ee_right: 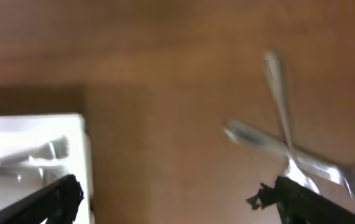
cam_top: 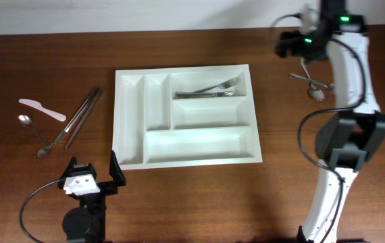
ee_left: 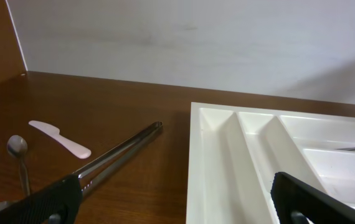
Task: Pack container
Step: 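Move the right gripper to the spoons and grasp a silver spoon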
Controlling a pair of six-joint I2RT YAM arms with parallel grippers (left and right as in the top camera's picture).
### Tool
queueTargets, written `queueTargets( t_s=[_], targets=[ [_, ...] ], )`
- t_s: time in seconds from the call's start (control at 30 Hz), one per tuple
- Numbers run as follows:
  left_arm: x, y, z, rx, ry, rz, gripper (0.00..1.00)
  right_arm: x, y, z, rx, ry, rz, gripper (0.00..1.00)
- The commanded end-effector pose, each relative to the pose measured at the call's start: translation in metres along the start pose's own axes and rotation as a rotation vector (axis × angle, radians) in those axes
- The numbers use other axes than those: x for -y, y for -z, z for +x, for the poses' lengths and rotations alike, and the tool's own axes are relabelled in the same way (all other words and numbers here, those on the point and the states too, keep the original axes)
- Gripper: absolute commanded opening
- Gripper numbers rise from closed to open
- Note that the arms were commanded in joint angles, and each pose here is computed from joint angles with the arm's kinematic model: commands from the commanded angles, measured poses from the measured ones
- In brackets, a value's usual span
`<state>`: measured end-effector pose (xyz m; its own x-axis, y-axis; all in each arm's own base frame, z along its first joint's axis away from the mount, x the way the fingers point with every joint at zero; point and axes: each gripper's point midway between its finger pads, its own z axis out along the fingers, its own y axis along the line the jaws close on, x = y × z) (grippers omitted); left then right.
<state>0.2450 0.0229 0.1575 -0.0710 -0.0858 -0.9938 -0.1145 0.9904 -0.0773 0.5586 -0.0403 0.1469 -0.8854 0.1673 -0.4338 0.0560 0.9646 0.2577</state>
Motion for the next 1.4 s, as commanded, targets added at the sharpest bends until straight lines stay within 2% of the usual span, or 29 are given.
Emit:
queueTargets(
  t_s=[0.0,0.03,0.2,0.3,0.47,0.7,0.97,1.37],
  targets=[
    [0.003,0.000,0.001,0.001,-0.016,0.015,0.99,0.022,0.013,0.003,-0.007,-0.115,-0.041,0.99],
    [0.003,0.000,0.001,0.001,-0.016,0.015,0.99,0.032,0.014,0.004,-0.010,-0.136,-0.032,0.95],
    [0.003,0.000,0.001,0.001,-0.016,0.015,0.99,0.108,0.026,0.018,-0.009,-0.450,0.078,0.88],
    [0.003,0.000,0.001,0.001,-0.016,0.015,0.99,0.140,0.028,0.026,-0.002,-0.520,0.100,0.81],
    [0.003,0.000,0.001,0.001,-0.016,0.015,0.99,0.176,0.020,0.037,0.022,-0.601,0.091,0.80],
    [0.003,0.000,0.001,0.001,-0.016,0.015,0.99,0.194,-0.002,0.051,0.047,-0.648,-0.021,0.80],
    [0.003,0.000,0.001,0.001,-0.016,0.015,0.99,0.197,-0.028,0.062,0.075,-0.646,-0.099,0.74],
    [0.003,0.000,0.001,0.001,-0.016,0.015,0.99,0.214,-0.037,0.057,0.134,-0.633,-0.097,0.72]
  ],
)
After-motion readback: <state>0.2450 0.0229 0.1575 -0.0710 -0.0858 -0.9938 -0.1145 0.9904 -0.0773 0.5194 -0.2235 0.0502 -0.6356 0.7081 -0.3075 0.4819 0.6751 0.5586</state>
